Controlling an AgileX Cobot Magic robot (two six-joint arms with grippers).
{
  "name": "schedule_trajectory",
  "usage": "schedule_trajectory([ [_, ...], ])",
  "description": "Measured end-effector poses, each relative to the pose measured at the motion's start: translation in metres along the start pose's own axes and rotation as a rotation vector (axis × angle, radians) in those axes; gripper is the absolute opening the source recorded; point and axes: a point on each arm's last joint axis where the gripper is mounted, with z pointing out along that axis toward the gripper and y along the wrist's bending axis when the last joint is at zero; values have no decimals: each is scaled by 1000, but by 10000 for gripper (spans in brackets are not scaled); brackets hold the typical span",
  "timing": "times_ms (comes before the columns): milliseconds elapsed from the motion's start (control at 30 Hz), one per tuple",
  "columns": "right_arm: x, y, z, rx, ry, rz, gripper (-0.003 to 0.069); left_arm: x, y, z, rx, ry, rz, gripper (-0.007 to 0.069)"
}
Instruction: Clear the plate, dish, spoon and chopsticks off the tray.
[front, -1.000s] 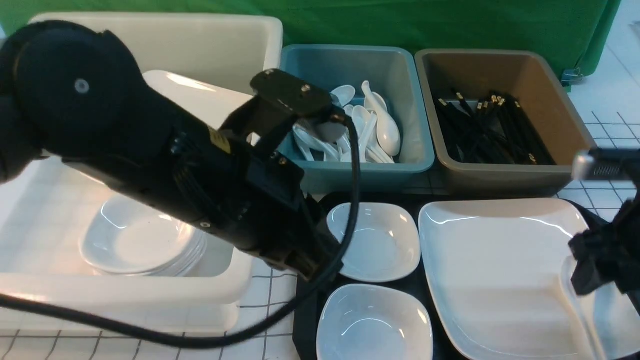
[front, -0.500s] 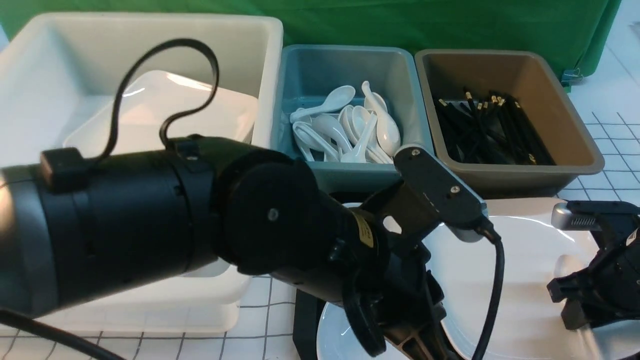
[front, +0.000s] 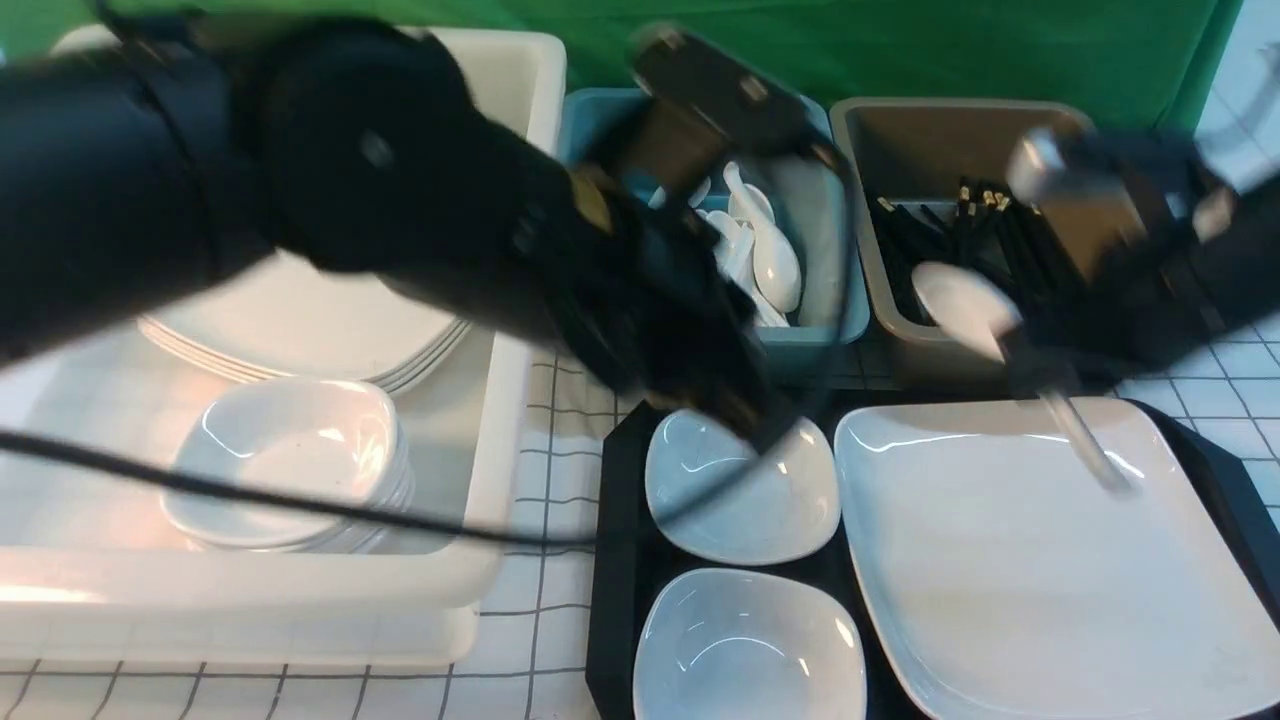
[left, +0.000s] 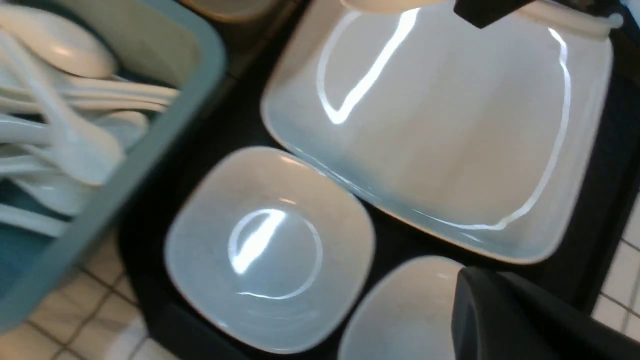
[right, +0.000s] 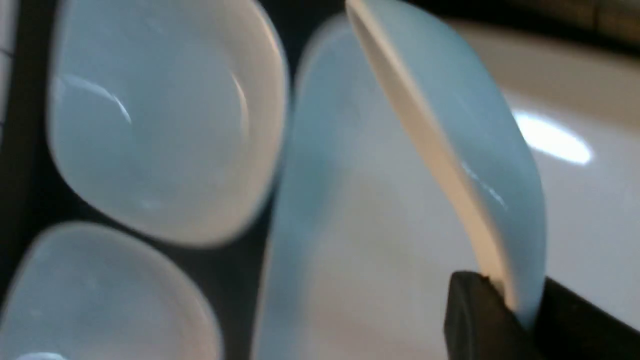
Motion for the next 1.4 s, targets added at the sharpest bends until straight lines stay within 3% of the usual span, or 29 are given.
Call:
schedule_trajectory([
  [100,-54,25,1,-60,-109,-52,72,-1,36,-15,-81,-62,-101,5],
  [233,-103,37,22,-108,-175,-53,72,0,65,-31,-152,-136,-189,5],
  [500,-151,37,98,-141,-190,45,110,0,73,-41,-154,-156,-244,5],
  [600,-153,35,115,-146,-167,73,253,3,70,-40,-120,-126,-265,5],
  [633,-153,35,116,-147,-165,75,265,3,70,-40,-118,-122,-264,5],
  [700,-152,36,112,-152,-131,75,397,7,66,-39,-75,-71,-277,5],
  [767,-152,37,100,-155,-103,30,447,9,58,-35,-38,-34,-270,5],
  [833,-151,36,93,-157,-82,5,447,8,51,-32,-15,-13,-256,5],
  [900,-153,29,62,-152,-81,-21,351,8,28,-17,31,55,-231,5],
  [967,-155,23,29,-139,-128,-18,183,12,5,2,37,154,-205,5],
  [1000,-155,22,26,-136,-132,-18,183,13,1,4,35,168,-189,5],
  [1033,-154,22,-6,-126,-182,-26,81,20,-12,19,26,260,-187,5],
  [1067,-151,23,-25,-118,-207,-40,50,25,-19,28,19,319,-176,5],
  [1233,-122,32,-89,-80,-242,-95,11,42,-30,61,19,470,-182,8],
  [1400,-44,31,-113,-9,-105,-113,10,54,-26,88,-17,538,-212,83],
])
